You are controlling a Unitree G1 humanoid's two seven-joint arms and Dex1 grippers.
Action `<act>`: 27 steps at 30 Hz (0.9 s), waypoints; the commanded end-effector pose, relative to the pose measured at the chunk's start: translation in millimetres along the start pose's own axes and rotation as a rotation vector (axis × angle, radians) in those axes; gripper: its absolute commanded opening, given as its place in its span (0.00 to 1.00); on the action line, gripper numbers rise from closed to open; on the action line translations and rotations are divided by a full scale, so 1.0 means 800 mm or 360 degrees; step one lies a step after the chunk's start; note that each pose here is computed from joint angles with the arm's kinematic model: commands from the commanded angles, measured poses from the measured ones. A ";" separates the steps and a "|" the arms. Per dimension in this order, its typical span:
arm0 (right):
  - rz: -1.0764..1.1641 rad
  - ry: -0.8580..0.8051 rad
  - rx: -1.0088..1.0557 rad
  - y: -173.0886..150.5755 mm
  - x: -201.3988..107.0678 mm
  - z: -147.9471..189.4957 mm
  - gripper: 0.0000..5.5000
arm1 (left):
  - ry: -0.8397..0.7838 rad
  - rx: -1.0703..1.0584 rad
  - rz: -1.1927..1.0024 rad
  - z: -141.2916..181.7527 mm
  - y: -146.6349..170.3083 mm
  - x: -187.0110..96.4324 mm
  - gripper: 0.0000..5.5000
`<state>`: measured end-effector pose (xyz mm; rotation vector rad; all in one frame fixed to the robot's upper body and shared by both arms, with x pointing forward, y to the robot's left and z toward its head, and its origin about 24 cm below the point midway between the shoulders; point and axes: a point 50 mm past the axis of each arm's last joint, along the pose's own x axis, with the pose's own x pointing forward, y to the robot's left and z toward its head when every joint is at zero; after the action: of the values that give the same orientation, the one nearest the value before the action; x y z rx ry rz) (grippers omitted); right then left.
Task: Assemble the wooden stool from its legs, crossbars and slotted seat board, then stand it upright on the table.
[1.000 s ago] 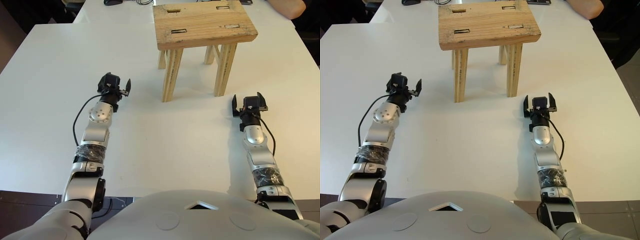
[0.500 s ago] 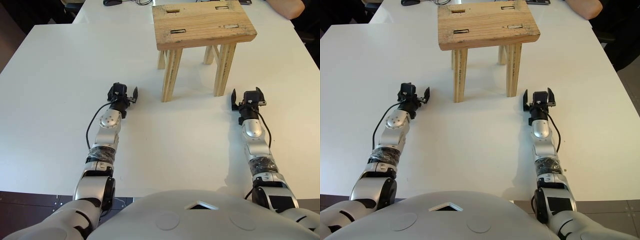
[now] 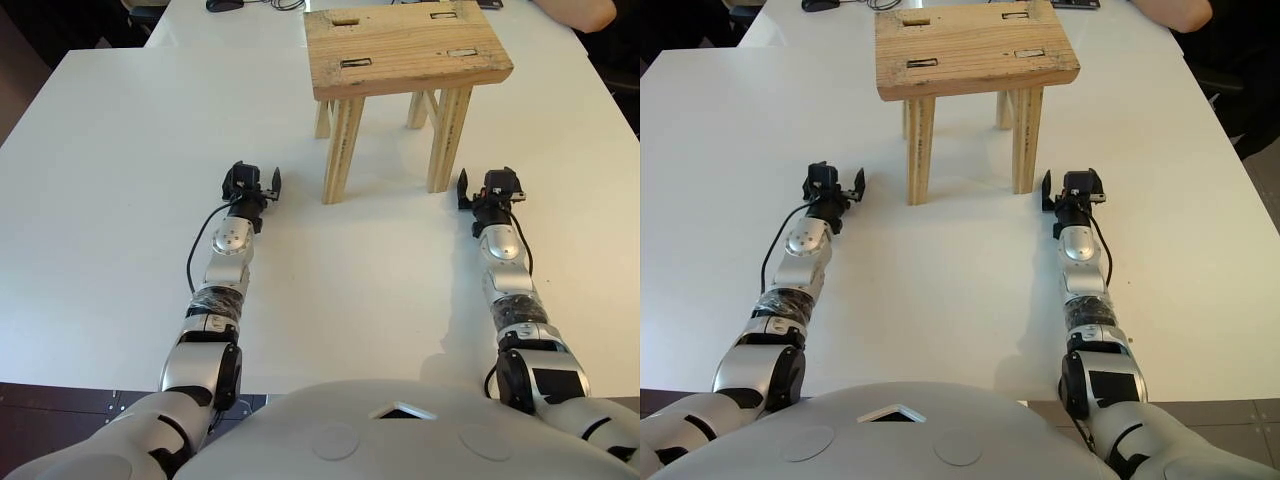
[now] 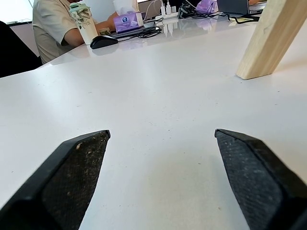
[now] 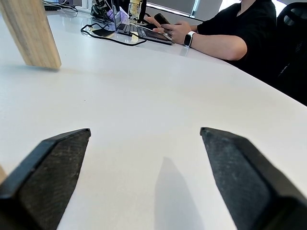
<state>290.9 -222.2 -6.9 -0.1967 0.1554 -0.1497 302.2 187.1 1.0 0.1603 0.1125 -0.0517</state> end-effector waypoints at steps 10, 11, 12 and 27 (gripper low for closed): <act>-0.0016 0.0298 -0.0083 -0.019 0.007 -0.029 0.77 | -0.0003 -0.0019 0.0036 -0.007 -0.024 0.006 0.74; -0.0022 0.0305 -0.0078 -0.020 0.007 -0.030 0.77 | -0.0006 -0.0012 0.0034 -0.007 -0.025 0.006 0.74; -0.0027 0.0318 -0.0068 -0.020 0.007 -0.031 0.77 | -0.0006 -0.0006 0.0034 -0.007 -0.025 0.007 0.74; -0.0450 0.0520 0.0535 -0.054 0.016 -0.034 0.77 | 0.0046 -0.0127 0.0116 -0.012 -0.039 0.007 0.74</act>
<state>310.6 -268.2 -1.4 0.0652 0.2932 -0.4044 308.6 159.3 -3.5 0.1092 0.0712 0.0047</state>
